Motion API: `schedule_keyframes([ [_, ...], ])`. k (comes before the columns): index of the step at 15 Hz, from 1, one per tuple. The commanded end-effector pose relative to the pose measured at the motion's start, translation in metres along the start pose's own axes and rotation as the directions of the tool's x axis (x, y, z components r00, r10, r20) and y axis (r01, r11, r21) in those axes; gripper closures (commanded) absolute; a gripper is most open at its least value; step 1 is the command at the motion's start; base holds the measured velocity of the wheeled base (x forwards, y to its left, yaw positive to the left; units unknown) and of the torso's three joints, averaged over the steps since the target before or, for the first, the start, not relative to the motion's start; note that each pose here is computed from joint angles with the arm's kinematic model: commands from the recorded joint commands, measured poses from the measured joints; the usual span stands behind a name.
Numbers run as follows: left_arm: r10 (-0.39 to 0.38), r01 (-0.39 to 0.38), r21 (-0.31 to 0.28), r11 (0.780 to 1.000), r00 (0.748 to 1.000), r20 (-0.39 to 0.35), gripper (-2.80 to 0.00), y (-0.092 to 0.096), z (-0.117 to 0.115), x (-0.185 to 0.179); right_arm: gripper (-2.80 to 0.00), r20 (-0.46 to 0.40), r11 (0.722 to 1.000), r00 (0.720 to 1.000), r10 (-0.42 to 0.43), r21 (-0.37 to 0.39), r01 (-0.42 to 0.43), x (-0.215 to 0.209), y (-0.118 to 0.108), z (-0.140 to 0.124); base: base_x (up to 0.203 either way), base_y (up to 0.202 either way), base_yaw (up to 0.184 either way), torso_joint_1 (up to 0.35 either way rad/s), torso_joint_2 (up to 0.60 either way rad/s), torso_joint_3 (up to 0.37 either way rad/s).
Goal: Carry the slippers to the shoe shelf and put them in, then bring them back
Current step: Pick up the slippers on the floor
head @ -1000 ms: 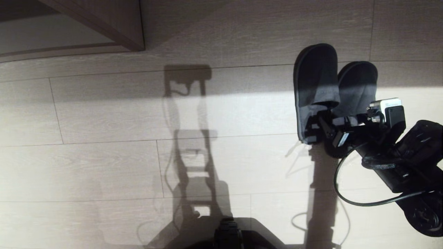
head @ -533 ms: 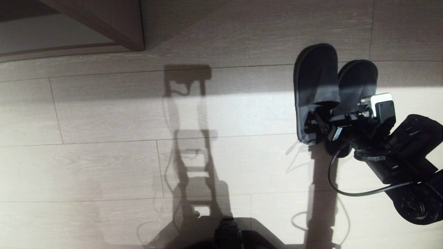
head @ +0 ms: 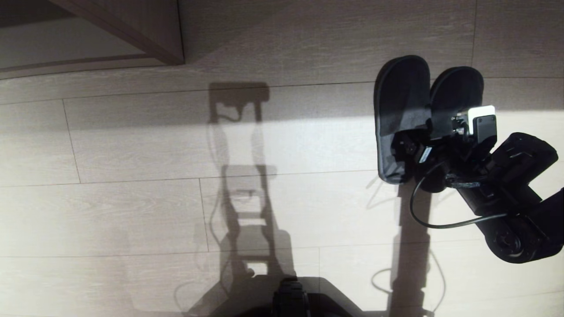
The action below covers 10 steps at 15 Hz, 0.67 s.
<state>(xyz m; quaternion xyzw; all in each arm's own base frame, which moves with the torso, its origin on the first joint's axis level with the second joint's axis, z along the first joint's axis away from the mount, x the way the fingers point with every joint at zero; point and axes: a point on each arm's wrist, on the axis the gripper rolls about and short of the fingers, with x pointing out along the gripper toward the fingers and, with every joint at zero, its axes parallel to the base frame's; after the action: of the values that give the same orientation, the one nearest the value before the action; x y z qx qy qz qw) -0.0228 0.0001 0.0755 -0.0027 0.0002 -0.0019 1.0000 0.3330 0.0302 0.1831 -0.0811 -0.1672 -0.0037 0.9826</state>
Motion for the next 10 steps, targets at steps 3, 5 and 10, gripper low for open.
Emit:
schedule_keyframes([
  [3,0.000,0.000,-0.001,1.000,1.000,-0.001,0.00,0.000,0.000,0.000,-2.80,0.036,1.000,0.999,-0.008,0.008,0.008,0.009,0.000,0.003,0.000,0.000,0.000,0.000,0.00,0.000],
  [5,-0.001,0.001,-0.001,1.000,1.000,-0.001,0.00,0.000,0.000,0.000,-2.80,0.059,1.000,0.998,-0.018,0.014,0.017,0.016,-0.003,0.005,0.000,0.000,0.000,0.000,0.00,0.000],
  [10,-0.001,0.001,-0.001,1.000,1.000,-0.001,0.00,0.000,0.000,0.000,0.00,0.080,0.999,0.997,-0.020,0.035,0.017,0.024,-0.003,0.005,0.000,0.000,0.000,0.000,0.00,0.000],
])
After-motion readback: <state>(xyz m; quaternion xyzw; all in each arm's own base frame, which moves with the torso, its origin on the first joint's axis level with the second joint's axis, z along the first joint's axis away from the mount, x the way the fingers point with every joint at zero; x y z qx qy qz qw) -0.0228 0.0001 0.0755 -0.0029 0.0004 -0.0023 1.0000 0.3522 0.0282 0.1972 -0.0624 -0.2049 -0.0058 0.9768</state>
